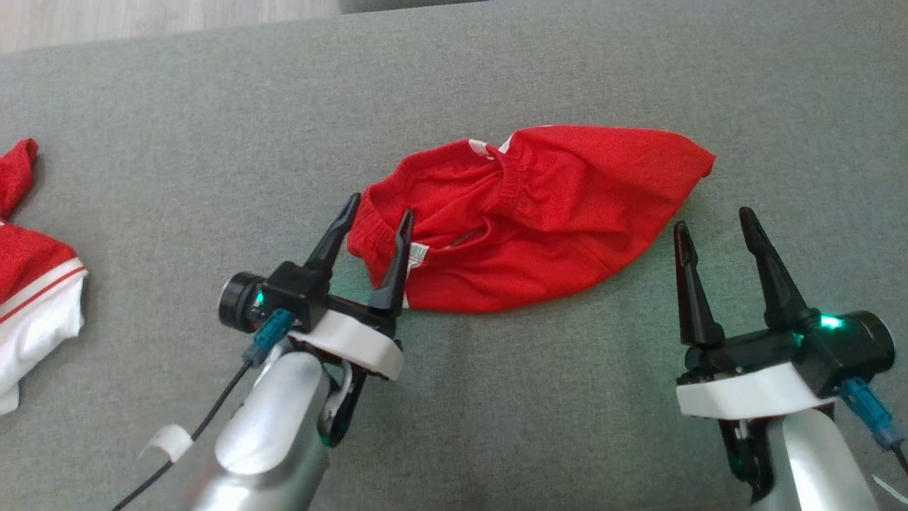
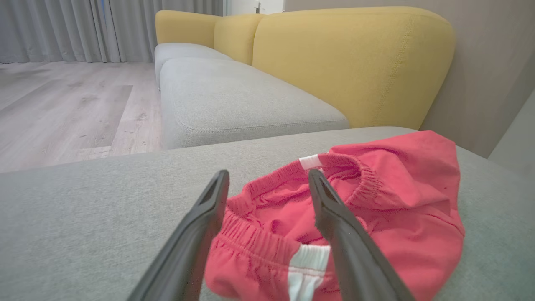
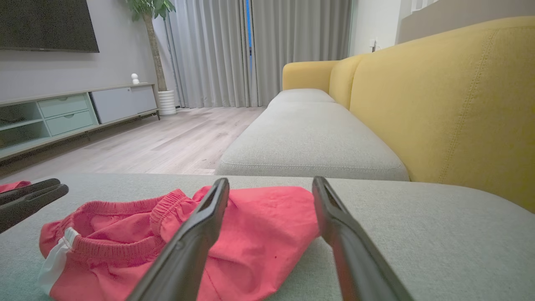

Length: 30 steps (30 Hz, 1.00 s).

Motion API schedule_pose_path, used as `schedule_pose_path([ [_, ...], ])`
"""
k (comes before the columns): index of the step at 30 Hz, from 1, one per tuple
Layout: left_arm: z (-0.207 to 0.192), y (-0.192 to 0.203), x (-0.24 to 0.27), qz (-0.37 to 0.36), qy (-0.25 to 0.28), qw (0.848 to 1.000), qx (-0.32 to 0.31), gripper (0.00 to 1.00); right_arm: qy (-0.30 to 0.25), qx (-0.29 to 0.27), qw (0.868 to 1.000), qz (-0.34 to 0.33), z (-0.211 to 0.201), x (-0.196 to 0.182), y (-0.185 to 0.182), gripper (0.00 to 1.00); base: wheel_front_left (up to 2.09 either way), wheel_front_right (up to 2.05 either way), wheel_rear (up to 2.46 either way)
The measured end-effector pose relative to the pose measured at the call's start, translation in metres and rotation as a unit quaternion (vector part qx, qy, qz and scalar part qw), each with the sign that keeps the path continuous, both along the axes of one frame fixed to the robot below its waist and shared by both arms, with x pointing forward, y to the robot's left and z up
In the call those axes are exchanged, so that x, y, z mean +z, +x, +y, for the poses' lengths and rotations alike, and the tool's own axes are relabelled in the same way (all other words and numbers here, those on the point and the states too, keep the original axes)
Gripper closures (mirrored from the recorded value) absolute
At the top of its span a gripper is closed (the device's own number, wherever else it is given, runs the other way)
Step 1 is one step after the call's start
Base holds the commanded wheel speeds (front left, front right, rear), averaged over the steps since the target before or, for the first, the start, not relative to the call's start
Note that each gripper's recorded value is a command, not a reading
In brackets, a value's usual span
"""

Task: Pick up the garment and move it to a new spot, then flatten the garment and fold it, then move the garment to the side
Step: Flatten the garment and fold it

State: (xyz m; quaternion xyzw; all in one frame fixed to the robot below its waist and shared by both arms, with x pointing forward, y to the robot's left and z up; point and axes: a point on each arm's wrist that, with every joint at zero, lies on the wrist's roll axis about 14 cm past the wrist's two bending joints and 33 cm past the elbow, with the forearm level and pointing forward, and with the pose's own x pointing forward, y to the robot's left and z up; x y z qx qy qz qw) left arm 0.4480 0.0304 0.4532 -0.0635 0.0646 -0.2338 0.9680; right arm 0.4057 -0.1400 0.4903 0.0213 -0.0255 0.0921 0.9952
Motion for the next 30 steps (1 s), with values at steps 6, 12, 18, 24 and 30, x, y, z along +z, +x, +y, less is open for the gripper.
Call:
schedule_pose_path([
  [6,-0.023,0.004,0.001,0.015,-0.025,0.999,-0.021,0.00,-0.001,-0.003,1.000,0.009,-0.002,-0.006,-0.001,0.00,0.00,0.00,0.00],
  [12,-0.053,0.022,0.002,0.100,-0.076,0.990,-0.057,0.00,-0.006,-0.018,1.000,0.019,-0.013,-0.013,-0.002,0.00,0.00,0.00,0.00],
  [18,-0.087,0.022,-0.018,0.241,-0.143,0.956,-0.083,0.00,-0.012,-0.031,0.999,0.017,-0.023,-0.013,0.007,0.00,0.00,0.00,0.00],
  [24,-0.107,0.044,-0.021,0.293,-0.160,0.939,-0.082,0.00,-0.016,-0.043,0.999,0.027,-0.031,-0.020,0.006,0.00,0.00,0.00,0.00],
  [30,-0.111,0.046,-0.044,0.344,-0.160,0.923,-0.061,0.00,-0.020,-0.050,0.998,0.035,-0.036,-0.024,0.004,0.00,0.00,0.00,0.00],
])
